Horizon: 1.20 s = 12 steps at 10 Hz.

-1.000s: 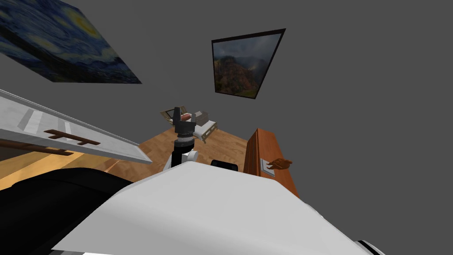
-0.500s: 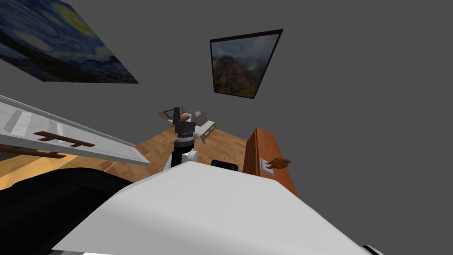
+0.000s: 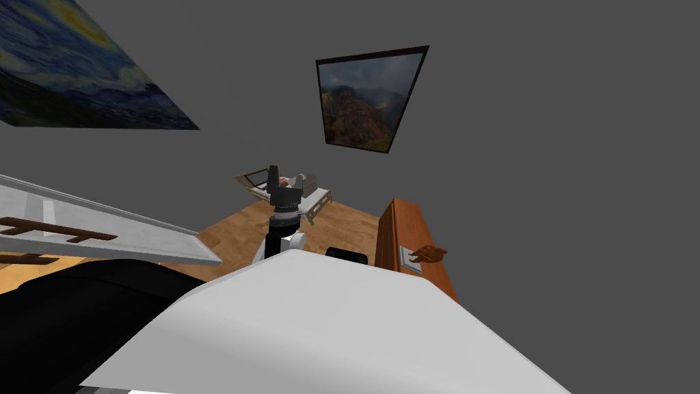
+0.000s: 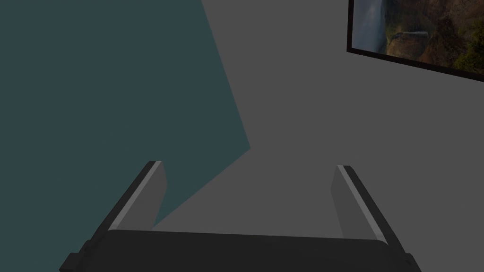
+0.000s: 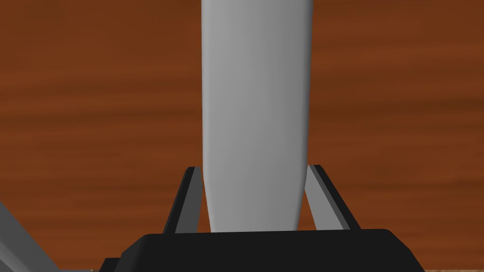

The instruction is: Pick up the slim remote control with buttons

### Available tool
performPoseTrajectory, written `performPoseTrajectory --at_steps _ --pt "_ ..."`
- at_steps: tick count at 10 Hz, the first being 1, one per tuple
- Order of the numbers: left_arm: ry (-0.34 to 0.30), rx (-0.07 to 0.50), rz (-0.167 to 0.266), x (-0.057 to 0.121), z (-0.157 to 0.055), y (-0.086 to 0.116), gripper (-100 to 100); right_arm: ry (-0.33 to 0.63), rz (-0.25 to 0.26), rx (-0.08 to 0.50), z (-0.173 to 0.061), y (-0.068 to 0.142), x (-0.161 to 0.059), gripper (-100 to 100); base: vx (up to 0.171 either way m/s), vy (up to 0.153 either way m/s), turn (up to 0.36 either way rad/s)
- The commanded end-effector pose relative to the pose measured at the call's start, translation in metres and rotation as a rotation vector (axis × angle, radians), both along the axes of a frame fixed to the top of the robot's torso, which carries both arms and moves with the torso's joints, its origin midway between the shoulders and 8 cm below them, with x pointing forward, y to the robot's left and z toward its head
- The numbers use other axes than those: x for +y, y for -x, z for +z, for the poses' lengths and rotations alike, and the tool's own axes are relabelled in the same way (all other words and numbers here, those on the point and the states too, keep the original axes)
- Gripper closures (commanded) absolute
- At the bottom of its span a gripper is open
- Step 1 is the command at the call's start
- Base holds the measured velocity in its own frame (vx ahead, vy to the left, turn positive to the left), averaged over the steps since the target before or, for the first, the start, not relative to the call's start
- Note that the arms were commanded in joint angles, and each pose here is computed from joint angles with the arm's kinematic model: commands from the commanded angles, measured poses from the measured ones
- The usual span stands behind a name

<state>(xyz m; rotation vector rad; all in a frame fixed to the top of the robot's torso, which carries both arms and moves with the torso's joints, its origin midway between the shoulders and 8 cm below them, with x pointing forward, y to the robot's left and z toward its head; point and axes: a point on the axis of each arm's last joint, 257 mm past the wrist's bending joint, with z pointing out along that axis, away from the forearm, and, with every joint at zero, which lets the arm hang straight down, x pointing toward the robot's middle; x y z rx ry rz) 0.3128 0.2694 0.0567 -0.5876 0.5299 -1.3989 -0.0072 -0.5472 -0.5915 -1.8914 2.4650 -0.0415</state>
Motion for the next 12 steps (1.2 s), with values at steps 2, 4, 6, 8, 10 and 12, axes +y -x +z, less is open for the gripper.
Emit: performPoseTrajectory --at_steps 2,4,6,8,10,12 --pt "0.000 0.000 0.000 0.000 0.000 0.000 0 -0.002 0.019 -0.005 0.003 0.005 0.002 100 0.072 -0.002 -0.058" --pt "0.000 0.000 0.000 0.000 0.000 0.000 0 -0.003 0.031 -0.005 0.006 0.012 0.004 100 0.063 -0.003 -0.064" --pt "0.000 0.000 0.000 0.000 0.000 0.000 0 -0.003 0.051 0.002 0.012 0.029 0.006 100 0.089 -0.006 -0.096" --pt "0.000 0.000 0.000 0.000 0.000 0.000 0 -0.007 0.063 0.002 0.015 0.036 0.010 100 0.089 -0.006 -0.062" --pt "0.000 0.000 0.000 0.000 0.000 0.000 0 -0.016 0.078 -0.002 0.018 0.040 0.016 100 0.081 0.000 -0.096" --pt "0.000 0.000 0.000 0.000 0.000 0.000 0 -0.012 0.072 0.003 0.018 0.042 0.015 0 0.018 0.001 -0.001"
